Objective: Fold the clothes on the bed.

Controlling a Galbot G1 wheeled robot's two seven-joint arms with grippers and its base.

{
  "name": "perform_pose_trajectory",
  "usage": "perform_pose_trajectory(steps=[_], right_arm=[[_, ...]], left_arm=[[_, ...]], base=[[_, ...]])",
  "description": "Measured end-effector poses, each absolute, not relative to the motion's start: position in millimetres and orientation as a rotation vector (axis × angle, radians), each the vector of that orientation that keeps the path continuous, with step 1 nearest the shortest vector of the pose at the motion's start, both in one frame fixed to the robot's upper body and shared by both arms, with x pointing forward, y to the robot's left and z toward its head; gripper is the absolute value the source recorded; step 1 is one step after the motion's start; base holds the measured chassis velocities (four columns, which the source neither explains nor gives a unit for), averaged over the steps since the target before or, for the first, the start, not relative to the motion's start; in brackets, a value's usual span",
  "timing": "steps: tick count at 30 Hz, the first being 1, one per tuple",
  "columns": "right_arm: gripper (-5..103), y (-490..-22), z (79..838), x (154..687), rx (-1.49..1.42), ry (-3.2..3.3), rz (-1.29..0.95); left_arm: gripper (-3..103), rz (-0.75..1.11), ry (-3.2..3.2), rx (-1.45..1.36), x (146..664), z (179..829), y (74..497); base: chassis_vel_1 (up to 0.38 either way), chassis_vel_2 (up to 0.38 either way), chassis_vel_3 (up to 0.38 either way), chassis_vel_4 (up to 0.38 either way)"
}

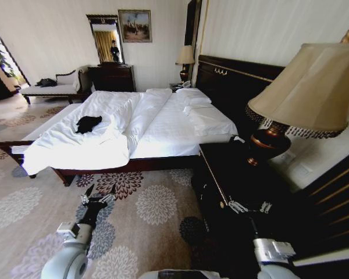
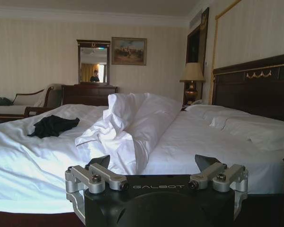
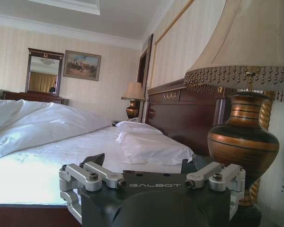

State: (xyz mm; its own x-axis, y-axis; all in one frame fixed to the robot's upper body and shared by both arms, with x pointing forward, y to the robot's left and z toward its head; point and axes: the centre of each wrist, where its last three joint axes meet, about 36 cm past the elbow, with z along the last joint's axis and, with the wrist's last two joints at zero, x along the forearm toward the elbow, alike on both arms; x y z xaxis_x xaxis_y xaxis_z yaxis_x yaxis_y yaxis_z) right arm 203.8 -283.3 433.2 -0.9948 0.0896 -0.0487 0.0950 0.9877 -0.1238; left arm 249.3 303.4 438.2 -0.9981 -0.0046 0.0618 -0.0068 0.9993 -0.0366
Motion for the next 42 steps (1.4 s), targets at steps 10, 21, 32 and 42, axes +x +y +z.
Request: perform_pose_trajectory(steps=[10, 21, 32, 42], right_arm=[[100, -280, 428, 203, 0.148, 3.108, -0.183], [100, -277, 424, 201, 0.163, 3.125, -0.178], [100, -274, 422, 200, 0.176, 3.132, -0.172], [100, -277, 423, 201, 0.179, 3.137, -0.178]], left_arm=[[100, 0.076, -3.065, 0.043, 248, 433, 304], [100, 0.114, -3.039, 0.036, 244, 425, 295], [100, 0.116, -3.028, 0.043, 240, 423, 294], [100, 0.119, -3.028, 0.042, 240, 423, 293]], base=[[-0.079, 0.068, 0.078, -0.074], [-0.147, 0.130, 0.136, -0.134], [-0.145, 0.142, 0.147, -0.142], [-0.128, 0.123, 0.128, -0.130]])
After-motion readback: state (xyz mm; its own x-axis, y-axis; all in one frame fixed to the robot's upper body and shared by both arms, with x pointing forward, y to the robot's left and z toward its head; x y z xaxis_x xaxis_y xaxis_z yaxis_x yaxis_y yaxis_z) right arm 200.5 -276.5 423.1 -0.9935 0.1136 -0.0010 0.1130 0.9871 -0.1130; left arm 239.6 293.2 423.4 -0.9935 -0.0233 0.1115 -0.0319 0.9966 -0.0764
